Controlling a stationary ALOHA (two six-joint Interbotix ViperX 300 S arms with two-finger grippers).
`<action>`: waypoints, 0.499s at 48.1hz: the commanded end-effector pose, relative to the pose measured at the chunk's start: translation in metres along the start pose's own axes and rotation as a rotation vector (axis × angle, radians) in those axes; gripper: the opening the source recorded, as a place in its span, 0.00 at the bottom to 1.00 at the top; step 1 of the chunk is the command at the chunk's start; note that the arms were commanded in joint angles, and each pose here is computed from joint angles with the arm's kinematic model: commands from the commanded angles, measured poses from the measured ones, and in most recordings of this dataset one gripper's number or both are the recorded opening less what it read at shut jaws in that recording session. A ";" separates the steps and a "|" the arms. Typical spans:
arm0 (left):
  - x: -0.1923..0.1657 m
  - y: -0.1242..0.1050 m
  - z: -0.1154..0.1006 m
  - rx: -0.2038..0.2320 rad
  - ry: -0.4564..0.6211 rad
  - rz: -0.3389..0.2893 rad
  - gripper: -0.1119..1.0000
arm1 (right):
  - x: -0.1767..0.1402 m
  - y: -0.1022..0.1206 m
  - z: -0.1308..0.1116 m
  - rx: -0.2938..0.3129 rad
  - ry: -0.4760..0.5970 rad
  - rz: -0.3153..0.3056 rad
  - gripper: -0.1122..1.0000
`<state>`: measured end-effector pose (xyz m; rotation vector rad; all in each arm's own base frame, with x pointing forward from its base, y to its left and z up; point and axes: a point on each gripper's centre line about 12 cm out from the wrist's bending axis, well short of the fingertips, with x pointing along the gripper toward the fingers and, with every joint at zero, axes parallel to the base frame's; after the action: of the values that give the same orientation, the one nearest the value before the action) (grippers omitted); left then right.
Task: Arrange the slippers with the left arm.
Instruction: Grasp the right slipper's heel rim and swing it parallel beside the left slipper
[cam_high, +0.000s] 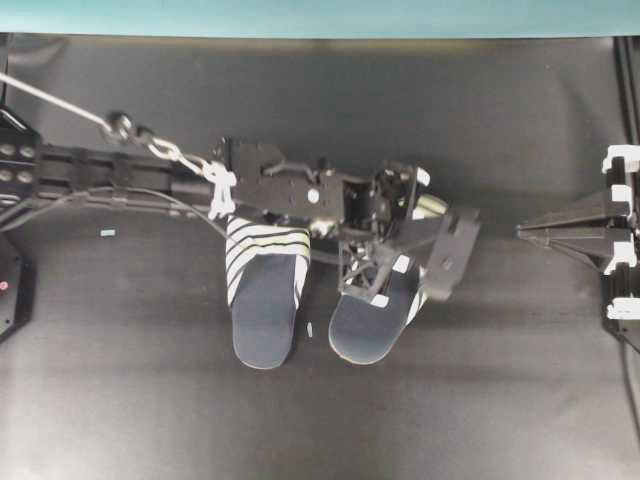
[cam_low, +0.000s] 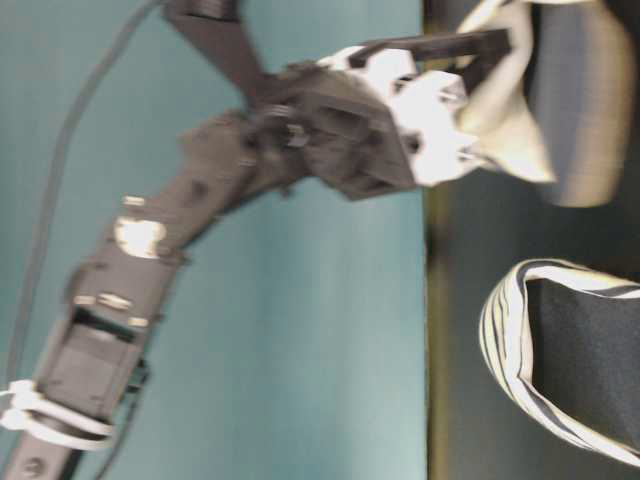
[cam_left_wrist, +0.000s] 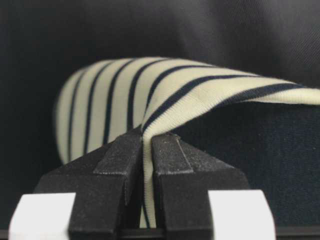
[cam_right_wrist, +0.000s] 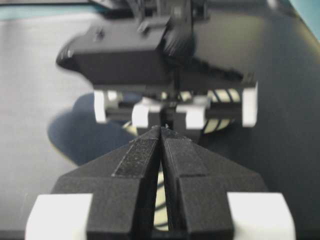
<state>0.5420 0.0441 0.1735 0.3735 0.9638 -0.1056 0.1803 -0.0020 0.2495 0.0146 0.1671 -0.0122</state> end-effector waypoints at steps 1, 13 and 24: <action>-0.023 0.009 0.015 -0.064 -0.019 0.011 0.11 | 0.000 -0.001 0.003 0.004 -0.008 -0.005 0.10; -0.021 0.010 -0.010 -0.161 0.101 -0.016 0.11 | -0.001 -0.001 0.004 0.006 -0.015 -0.006 0.10; -0.009 0.010 -0.036 -0.275 0.109 -0.006 0.11 | -0.001 -0.001 0.005 0.005 -0.023 -0.004 0.10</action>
<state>0.5137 0.0640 0.1605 0.1331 1.1068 0.0308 0.1788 -0.0020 0.2517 0.0146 0.1549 -0.0122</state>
